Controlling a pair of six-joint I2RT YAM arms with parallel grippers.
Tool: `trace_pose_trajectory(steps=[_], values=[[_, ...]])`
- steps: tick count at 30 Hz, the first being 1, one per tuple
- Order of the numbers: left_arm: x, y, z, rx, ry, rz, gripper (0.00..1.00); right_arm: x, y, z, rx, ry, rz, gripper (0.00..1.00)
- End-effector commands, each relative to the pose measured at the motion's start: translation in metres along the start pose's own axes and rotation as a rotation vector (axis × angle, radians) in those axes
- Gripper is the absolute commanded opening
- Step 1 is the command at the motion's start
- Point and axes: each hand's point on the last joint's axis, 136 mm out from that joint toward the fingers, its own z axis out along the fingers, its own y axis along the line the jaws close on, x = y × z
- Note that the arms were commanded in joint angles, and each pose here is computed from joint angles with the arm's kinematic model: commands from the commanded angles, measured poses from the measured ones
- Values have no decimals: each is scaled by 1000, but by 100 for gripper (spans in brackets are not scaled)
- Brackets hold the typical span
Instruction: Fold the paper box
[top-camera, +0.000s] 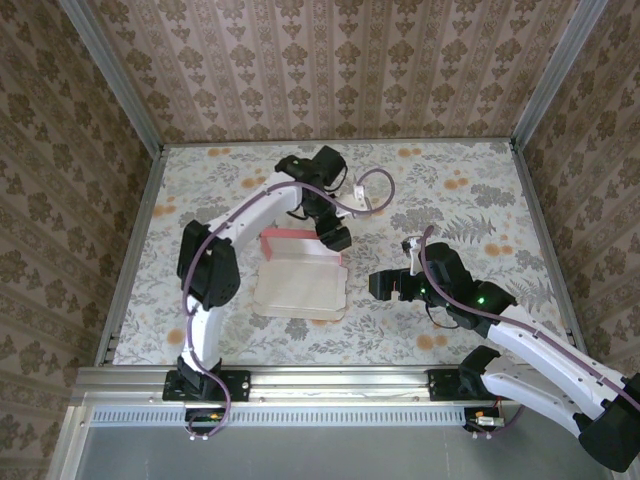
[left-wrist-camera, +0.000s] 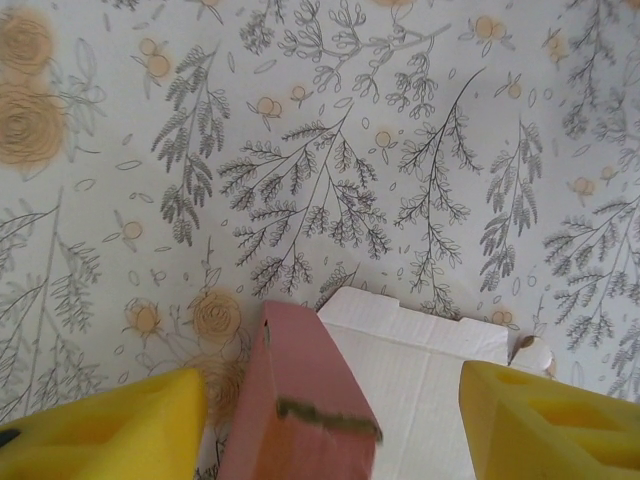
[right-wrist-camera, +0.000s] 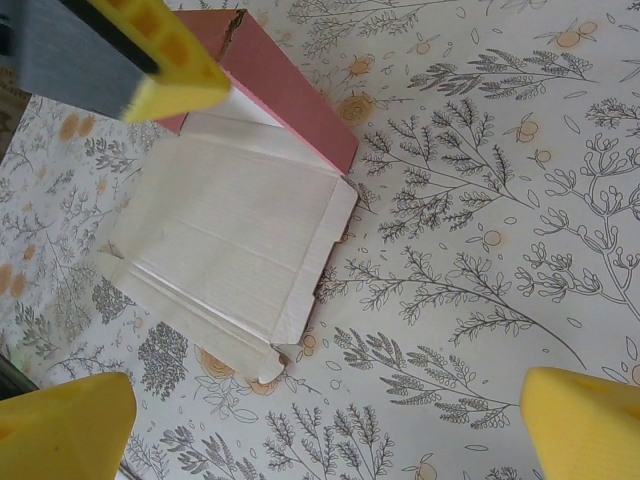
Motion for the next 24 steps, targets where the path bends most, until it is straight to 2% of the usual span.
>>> trace_pose_trajectory(steps=[1, 7, 24], values=[[3, -5, 3, 22, 43, 57, 64, 0, 0, 0, -4, -1, 5, 100], [7, -9, 12, 51, 69, 85, 54, 2, -2, 1, 2, 5, 9, 100], [19, 3, 29, 17, 143, 118, 51, 1, -3, -1, 9, 5, 9, 100]])
